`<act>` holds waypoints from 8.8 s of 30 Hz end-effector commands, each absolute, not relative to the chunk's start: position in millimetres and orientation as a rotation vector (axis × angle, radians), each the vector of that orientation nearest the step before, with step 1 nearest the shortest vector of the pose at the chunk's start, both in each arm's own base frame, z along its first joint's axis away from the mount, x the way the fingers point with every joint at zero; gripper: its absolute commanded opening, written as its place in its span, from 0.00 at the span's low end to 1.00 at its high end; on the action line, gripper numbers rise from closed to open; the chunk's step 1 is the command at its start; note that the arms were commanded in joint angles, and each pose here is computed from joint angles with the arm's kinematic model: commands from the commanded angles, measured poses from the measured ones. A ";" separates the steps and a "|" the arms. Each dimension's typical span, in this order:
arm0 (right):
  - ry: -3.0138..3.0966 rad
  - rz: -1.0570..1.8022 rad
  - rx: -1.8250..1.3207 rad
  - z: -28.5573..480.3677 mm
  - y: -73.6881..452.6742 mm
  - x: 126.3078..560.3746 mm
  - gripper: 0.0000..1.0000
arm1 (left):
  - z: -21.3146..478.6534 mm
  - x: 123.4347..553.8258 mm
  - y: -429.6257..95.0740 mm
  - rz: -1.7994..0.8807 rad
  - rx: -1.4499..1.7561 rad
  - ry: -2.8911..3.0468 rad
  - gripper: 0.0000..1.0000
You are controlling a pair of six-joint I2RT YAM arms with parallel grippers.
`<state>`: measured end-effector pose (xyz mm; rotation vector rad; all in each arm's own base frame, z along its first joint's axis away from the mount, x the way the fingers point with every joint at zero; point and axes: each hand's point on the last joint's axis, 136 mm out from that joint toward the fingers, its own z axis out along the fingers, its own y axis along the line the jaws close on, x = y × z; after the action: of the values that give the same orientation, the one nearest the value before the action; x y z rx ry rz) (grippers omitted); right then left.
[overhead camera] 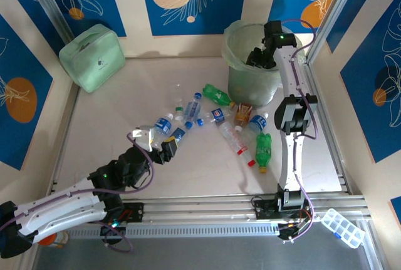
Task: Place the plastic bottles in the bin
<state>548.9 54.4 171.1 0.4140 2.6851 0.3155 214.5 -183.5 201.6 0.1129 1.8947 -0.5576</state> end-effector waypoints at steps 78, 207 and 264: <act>2.838 -0.386 -0.587 68.3 155.5 267.1 0.72 | 201.0 223.2 -175.9 -0.476 0.075 1.891 0.86; 2.544 0.061 0.317 243.2 21.5 539.3 0.78 | 204.0 213.4 -215.1 -0.618 0.255 1.914 0.82; 2.227 0.522 -0.201 156.5 228.7 301.3 0.54 | 96.0 285.0 -214.3 -0.082 0.393 2.452 0.83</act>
<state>292.3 220.2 146.2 -0.2272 2.2608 0.5016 280.3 -219.2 92.5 0.3446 2.4398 -0.1556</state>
